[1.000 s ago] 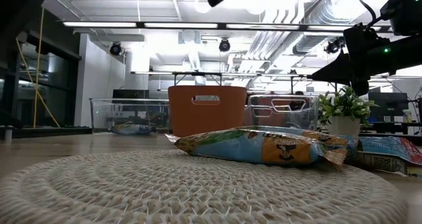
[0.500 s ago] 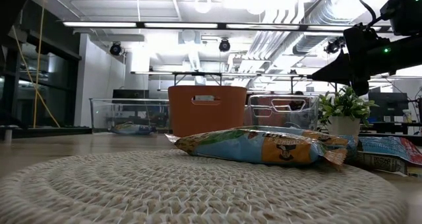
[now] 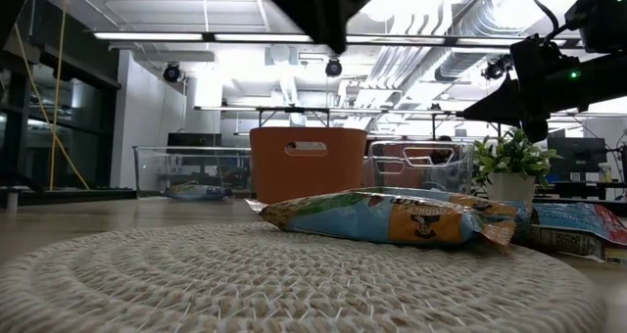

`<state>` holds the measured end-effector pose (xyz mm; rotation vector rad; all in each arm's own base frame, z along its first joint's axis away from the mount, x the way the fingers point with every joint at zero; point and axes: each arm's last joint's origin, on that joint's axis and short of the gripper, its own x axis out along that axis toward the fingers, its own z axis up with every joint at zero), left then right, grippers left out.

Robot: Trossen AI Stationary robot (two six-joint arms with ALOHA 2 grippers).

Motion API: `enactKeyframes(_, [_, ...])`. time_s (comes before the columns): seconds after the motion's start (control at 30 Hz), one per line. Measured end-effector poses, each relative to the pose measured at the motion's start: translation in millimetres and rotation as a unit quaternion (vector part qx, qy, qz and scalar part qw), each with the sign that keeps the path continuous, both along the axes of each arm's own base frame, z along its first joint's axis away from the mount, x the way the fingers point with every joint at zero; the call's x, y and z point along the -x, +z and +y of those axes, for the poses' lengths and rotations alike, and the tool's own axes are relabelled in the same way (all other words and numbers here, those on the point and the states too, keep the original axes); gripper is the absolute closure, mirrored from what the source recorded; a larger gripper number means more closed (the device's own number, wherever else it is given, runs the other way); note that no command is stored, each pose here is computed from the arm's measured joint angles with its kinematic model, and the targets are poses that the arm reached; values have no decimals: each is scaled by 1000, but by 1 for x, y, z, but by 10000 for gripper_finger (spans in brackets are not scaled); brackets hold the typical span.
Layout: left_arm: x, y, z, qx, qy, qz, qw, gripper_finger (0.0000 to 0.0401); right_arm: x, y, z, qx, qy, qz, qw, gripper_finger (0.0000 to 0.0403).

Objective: Pick and place Granola Bars by type
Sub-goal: Put the yellow granola bar into the orange bin

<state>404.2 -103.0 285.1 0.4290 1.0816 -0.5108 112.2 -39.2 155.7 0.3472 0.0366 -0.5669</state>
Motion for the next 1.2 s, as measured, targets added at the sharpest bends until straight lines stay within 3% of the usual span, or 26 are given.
enactKeyframes(0.2, [5,-22,-22,29,-26,13,999,282,0,0,0,0,0,0,1000,402])
enactKeyframes(0.6, [6,-37,-54,44,-77,-46,995,278,0,0,0,0,0,0,1000,402])
enactKeyframes(0.8, [8,-49,-56,72,-93,-38,992,221,0,0,0,0,0,0,1000,402])
enactKeyframes(1.0, [9,-55,-55,61,-87,-37,994,148,0,0,0,0,0,0,1000,402])
enactKeyframes(1.2, [5,-55,-60,57,-87,-60,993,133,0,0,0,0,0,0,1000,402])
